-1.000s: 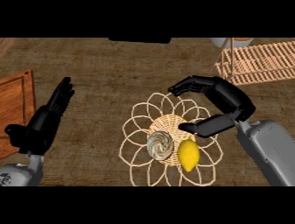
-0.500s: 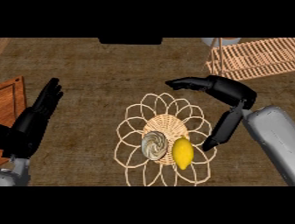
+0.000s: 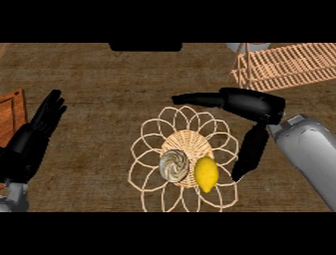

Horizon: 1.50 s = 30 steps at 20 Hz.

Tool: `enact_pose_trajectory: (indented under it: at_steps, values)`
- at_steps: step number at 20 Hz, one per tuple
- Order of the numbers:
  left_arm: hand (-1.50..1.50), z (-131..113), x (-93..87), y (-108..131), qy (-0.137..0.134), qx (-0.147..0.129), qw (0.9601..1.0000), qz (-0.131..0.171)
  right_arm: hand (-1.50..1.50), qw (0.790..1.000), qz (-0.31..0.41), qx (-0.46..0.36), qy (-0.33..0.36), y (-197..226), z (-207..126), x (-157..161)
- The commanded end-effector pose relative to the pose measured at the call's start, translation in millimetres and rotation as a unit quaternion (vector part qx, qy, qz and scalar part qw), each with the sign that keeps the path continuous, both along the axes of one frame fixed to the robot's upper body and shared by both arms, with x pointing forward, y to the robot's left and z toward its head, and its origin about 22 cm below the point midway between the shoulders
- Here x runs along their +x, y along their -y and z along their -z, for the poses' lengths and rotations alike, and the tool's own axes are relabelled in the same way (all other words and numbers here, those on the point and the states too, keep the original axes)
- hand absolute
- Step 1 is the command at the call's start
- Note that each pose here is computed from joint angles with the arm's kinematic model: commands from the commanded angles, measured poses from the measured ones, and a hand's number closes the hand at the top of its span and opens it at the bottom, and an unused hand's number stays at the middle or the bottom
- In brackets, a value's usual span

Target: Pick the cupcake from the placemat and place it in the tiered shelf

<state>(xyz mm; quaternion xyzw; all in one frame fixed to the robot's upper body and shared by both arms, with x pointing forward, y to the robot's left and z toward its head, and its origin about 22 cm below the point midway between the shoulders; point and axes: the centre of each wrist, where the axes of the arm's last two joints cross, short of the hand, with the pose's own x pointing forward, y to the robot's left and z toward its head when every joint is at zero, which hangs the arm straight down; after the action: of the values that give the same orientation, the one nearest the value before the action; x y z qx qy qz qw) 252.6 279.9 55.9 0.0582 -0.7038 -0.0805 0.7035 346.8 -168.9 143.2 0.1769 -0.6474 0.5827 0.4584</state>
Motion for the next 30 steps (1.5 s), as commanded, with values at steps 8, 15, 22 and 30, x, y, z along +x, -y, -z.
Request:
enact_pose_trajectory:
  at_steps: [8, 15, 22, 30]
  values:
    - [0.00, 4, -9.1, -1, -0.001, -0.005, 1.0000, 0.001, -1.50, 0.989, -0.006, -0.124, 0.083, -52, 4, -26]
    - [0.00, -4, -7.0, -8, 0.002, -0.001, 1.0000, -0.004, -1.50, 0.985, -0.004, -0.148, 0.086, -55, 29, -43]
    - [0.00, -6, 7.3, 0, 0.000, -0.004, 1.0000, -0.001, -1.50, 0.972, -0.035, -0.215, 0.086, -106, 47, -70]
    - [0.00, 3, 3.9, 0, -0.004, 0.001, 1.0000, -0.001, -1.50, 0.956, -0.037, -0.275, 0.092, -100, 39, -53]
